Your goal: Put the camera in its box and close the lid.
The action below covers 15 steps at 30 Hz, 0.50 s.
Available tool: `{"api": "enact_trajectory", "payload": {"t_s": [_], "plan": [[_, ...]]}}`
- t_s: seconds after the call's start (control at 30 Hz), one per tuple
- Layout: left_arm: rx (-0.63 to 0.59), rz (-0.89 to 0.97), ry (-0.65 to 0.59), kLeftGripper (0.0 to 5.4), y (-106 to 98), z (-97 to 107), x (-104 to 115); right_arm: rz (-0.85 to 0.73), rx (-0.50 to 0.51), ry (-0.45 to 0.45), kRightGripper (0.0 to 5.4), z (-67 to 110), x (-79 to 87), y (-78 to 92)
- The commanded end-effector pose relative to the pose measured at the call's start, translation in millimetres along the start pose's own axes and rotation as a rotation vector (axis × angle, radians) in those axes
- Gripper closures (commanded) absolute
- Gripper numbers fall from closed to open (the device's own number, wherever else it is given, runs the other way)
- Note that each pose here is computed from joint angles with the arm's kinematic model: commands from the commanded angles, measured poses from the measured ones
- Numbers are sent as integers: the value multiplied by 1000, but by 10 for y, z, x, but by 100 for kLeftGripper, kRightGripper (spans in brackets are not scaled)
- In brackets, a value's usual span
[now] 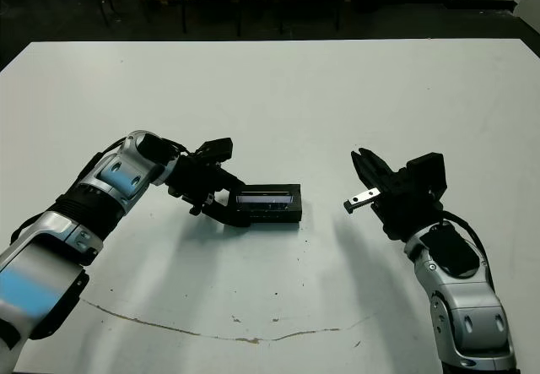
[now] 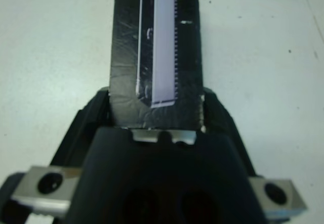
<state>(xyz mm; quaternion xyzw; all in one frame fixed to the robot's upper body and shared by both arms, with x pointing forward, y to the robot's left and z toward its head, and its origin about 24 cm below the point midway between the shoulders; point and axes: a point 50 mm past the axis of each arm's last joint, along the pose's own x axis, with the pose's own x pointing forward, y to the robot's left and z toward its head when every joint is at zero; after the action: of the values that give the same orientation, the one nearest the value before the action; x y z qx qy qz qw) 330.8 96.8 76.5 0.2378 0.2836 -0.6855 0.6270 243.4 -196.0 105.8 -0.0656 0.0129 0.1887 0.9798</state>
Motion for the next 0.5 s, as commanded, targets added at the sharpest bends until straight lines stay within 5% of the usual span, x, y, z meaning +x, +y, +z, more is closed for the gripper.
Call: {"api": "enact_trajectory", "payload": {"t_s": [0.03,0.3,0.5], "plan": [[-57,-120,101,268,-184,-231,366,-7,-1,28,540,-45,-21,-6],[-76,-73,134,268,-189,-315,363,6,6,21,540,-59,-8,-9],[-48,-54,152,163,-198,-368,342,2,4,20,540,-50,-9,-5]]}}
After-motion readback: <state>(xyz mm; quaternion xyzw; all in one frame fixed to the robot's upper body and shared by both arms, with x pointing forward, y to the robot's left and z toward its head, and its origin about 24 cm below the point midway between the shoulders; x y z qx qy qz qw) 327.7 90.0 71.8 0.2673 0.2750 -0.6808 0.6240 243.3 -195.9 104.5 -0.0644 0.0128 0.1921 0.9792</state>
